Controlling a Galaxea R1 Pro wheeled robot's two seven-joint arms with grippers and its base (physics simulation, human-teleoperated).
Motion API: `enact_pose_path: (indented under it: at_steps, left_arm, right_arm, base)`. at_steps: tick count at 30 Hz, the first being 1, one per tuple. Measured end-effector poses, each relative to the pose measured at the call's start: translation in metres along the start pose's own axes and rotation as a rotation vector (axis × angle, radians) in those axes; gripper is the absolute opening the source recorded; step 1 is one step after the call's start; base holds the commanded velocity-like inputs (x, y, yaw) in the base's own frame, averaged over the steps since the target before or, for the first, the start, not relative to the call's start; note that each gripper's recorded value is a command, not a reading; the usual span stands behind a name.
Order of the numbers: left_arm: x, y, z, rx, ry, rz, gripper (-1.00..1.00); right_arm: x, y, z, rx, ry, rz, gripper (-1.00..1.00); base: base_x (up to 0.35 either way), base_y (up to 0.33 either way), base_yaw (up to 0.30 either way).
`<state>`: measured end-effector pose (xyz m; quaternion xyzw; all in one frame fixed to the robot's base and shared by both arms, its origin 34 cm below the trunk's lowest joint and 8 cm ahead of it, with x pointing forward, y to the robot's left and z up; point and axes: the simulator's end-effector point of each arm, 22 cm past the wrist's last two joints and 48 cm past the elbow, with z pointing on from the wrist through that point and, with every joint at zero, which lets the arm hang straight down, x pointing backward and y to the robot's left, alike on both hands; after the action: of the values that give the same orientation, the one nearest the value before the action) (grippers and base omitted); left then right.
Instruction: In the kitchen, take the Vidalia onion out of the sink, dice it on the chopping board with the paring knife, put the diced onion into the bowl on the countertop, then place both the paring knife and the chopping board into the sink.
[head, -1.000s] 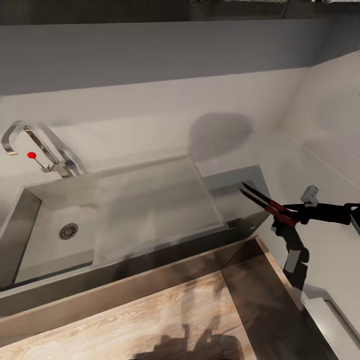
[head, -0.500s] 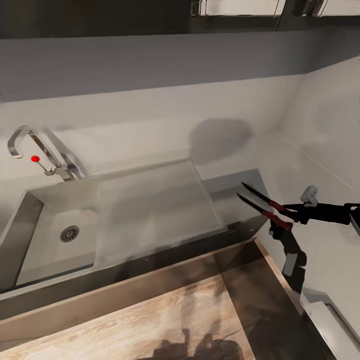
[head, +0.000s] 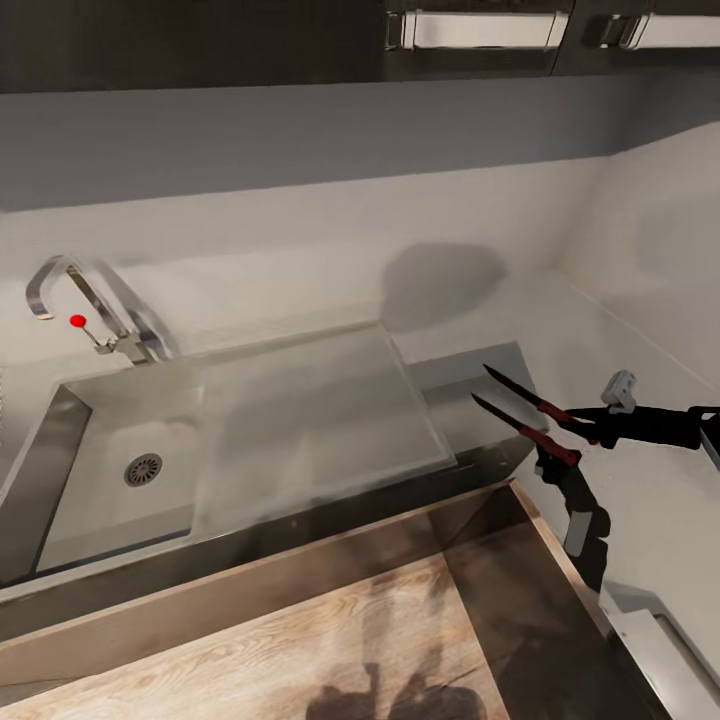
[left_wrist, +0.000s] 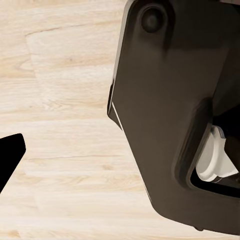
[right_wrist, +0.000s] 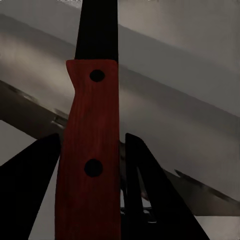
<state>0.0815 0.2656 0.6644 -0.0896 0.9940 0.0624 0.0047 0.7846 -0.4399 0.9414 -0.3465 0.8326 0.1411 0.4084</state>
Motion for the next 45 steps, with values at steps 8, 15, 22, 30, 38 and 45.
enact_pose_path:
  at_steps: [8,15,22,30,38,45]
  left_arm:
    - [-0.001,-0.001,0.000,0.001,-0.003,-0.001,1.00]
    - [-0.003,-0.002,0.000,0.004,-0.006,-0.003,1.00]
    - [-0.001,-0.001,0.000,0.001,-0.001,-0.001,1.00]
    - [0.000,-0.001,0.000,0.001,0.000,-0.001,1.00]
    - [-0.004,-0.002,0.000,0.004,-0.010,-0.001,1.00]
    - [-0.010,-0.003,0.000,0.009,-0.028,-0.005,1.00]
  right_arm:
    - [-0.001,0.000,-0.001,0.000,-0.002,-0.001,-1.00]
    - [-0.001,0.000,-0.001,0.000,-0.003,0.000,-1.00]
    - [-0.001,0.000,0.000,0.000,-0.002,0.000,-1.00]
    - [-0.001,-0.001,0.000,0.001,-0.004,-0.001,-1.00]
    - [-0.006,-0.001,-0.005,0.005,-0.011,-0.005,-1.00]
    - [-0.039,-0.020,-0.023,0.072,-0.158,0.058,-1.00]
  base:
    - [0.000,0.000,0.000]
    - [0.000,0.000,0.138]
    - [-0.031,0.000,0.273]
    - [-0.256,0.000,0.279]
    - [-0.269,0.000,0.084]
    - [-0.018,0.000,0.002]
